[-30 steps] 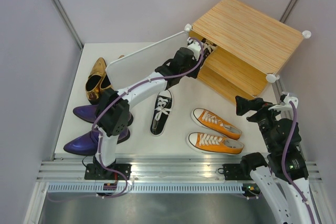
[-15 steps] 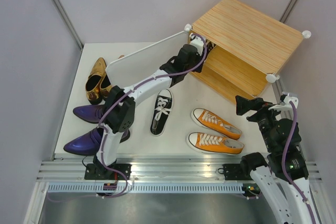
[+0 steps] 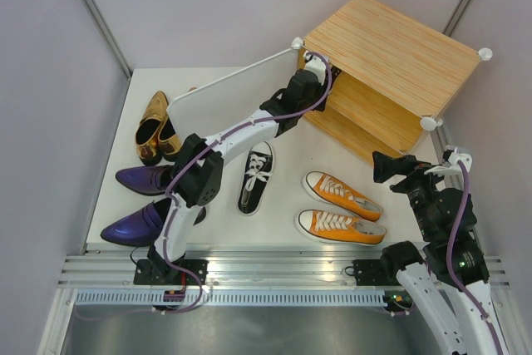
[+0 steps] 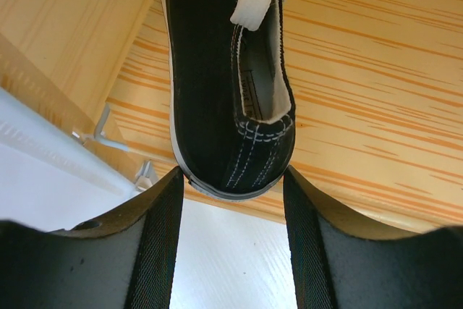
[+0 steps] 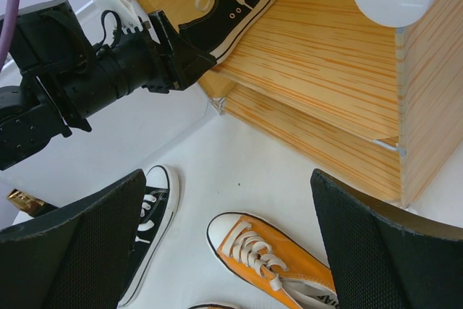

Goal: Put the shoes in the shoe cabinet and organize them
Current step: Place the shoe in the shoe cabinet.

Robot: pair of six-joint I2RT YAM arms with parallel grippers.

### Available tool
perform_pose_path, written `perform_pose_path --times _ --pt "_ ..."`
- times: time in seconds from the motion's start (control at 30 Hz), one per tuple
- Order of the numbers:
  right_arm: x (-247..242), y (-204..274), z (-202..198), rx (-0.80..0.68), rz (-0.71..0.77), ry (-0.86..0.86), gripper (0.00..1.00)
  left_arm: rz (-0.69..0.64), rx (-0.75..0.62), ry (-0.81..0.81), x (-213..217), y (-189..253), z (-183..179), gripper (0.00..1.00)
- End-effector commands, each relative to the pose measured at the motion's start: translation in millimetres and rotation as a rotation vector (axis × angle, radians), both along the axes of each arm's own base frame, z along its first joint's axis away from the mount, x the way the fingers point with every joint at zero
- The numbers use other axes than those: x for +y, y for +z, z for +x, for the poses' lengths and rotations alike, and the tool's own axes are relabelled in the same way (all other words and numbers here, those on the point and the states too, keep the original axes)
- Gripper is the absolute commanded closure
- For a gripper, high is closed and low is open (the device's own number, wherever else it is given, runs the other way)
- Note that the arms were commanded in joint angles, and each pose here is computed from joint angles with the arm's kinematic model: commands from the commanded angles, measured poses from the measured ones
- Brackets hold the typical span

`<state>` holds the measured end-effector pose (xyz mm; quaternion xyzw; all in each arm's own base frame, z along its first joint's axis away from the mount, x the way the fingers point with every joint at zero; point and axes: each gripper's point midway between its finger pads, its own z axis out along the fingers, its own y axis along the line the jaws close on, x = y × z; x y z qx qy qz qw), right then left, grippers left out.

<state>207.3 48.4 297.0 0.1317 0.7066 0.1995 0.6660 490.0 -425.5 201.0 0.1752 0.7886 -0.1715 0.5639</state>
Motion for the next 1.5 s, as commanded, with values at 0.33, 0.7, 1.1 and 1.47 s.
perform_pose_path --times 0.33,0.7,1.1,1.47 --pt "-1 3 3 -0.025 -0.008 -0.011 0.02 -0.219 -0.171 0.15 15 61 55 0.39" --pt "-1 2 4 -0.024 -0.011 -0.011 0.02 -0.211 -0.191 0.226 35 53 73 0.33" --pt "-1 -1 6 -0.018 -0.011 -0.013 0.02 -0.222 -0.167 0.217 34 39 79 0.22" --pt "-2 0 6 -0.018 -0.013 -0.022 0.02 -0.244 -0.127 0.174 33 41 64 0.02"
